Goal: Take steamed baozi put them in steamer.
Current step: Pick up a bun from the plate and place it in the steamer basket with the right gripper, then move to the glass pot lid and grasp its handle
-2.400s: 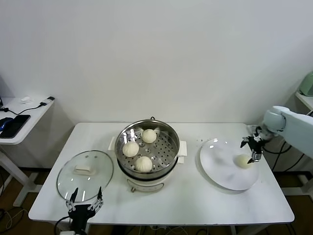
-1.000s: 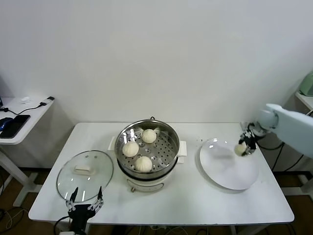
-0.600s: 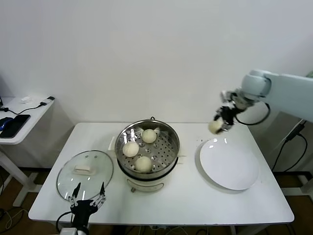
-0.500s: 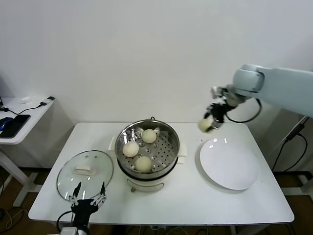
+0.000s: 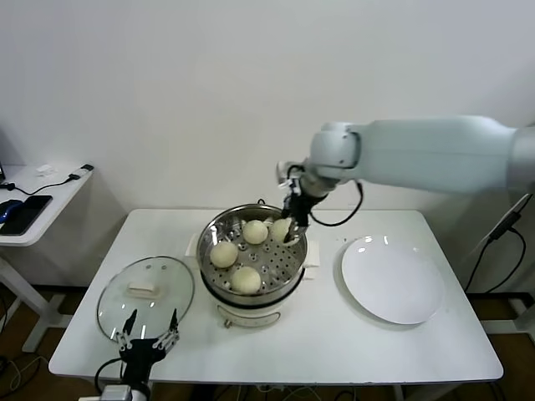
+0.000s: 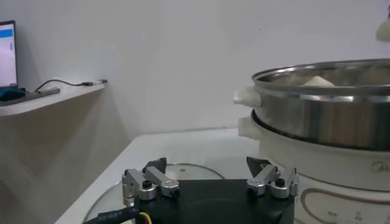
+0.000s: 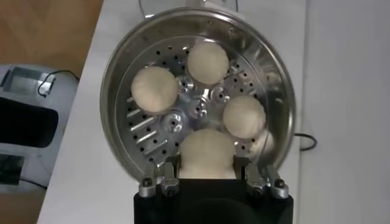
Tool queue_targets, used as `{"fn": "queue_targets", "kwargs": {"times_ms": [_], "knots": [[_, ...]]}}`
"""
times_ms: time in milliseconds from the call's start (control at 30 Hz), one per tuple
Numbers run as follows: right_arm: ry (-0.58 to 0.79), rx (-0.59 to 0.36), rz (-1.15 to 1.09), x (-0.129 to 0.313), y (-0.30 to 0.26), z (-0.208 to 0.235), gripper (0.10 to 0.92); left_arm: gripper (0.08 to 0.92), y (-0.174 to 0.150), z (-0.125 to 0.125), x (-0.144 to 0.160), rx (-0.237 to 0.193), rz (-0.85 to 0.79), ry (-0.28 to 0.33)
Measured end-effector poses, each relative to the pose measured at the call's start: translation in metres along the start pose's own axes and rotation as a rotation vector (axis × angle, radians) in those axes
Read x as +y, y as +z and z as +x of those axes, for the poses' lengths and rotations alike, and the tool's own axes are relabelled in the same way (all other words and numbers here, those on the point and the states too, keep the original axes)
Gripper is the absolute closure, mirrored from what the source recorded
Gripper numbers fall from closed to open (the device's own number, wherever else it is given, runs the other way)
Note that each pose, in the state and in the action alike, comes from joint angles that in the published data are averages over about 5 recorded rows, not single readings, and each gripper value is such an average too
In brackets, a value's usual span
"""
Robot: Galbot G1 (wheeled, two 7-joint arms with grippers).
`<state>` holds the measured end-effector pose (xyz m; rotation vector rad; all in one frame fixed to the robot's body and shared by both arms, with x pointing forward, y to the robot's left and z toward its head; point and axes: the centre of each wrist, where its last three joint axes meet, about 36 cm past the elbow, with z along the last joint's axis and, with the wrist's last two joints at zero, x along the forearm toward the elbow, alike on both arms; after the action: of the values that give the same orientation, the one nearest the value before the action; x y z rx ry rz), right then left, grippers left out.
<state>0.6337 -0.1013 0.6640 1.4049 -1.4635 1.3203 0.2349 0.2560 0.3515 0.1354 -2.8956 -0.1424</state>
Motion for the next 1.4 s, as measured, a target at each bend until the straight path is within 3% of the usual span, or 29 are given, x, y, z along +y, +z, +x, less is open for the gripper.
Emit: {"fn": "queue_targets", "kwargs": {"times_ms": [600,800,967,1167,1400], "knots": [[-0.010,0.048,-0.048,0.005,-0.001,-0.080,0.431,0.177,0.004,-0.006,0.002,0.008,0.011,-0.001],[-0.014,0.031,-0.050,0.004,-0.001,-0.081,0.300,0.177,0.003,-0.003,0.002,0.008,0.014,-0.003],[-0.030,-0.018,-0.047,-0.001,0.001,-0.067,0.208,0.177,0.001,-0.001,0.004,0.011,0.020,-0.004],[-0.001,-0.102,-0.067,-0.009,0.016,-0.035,0.200,0.177,-0.003,0.001,0.004,-0.001,0.040,-0.001],[0.189,-0.268,-0.139,-0.014,0.047,-0.004,0.200,0.177,-0.012,-0.001,0.005,-0.032,0.079,-0.007]]}}
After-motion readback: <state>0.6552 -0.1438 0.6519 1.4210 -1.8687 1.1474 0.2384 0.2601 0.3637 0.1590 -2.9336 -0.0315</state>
